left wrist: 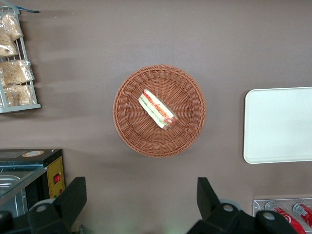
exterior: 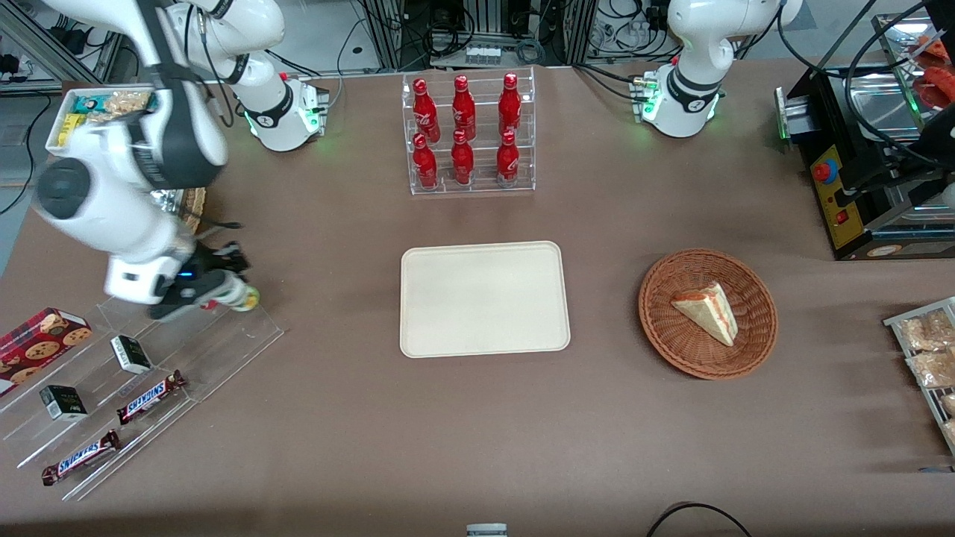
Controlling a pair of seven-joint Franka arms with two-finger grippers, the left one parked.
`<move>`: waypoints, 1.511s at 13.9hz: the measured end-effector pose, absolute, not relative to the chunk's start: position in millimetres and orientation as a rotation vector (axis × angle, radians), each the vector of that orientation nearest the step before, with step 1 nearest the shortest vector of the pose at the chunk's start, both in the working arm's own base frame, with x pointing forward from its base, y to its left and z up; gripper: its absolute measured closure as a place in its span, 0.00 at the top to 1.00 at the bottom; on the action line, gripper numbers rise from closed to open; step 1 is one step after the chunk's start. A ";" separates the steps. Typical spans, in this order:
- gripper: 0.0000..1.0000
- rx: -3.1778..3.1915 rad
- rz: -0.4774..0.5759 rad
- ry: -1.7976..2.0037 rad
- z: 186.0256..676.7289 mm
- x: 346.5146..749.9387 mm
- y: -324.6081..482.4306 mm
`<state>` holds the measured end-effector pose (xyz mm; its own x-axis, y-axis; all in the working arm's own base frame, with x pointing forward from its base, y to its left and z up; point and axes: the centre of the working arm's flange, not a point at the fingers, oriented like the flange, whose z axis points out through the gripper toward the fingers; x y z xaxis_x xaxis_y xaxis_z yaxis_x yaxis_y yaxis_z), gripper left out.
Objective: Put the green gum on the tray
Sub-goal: 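Carry the held gum bottle over the cream tray, then lower the gum bottle onto the tray and open the right gripper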
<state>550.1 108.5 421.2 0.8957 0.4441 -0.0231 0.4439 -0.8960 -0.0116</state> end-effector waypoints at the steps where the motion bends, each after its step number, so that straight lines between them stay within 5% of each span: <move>1: 0.58 -3.062 0.047 -0.667 417.0 549.4 136.3; 13: 0.58 -3.087 0.019 -0.146 325.7 546.7 398.5; 21: 0.58 -3.076 -0.030 0.008 272.8 535.0 474.4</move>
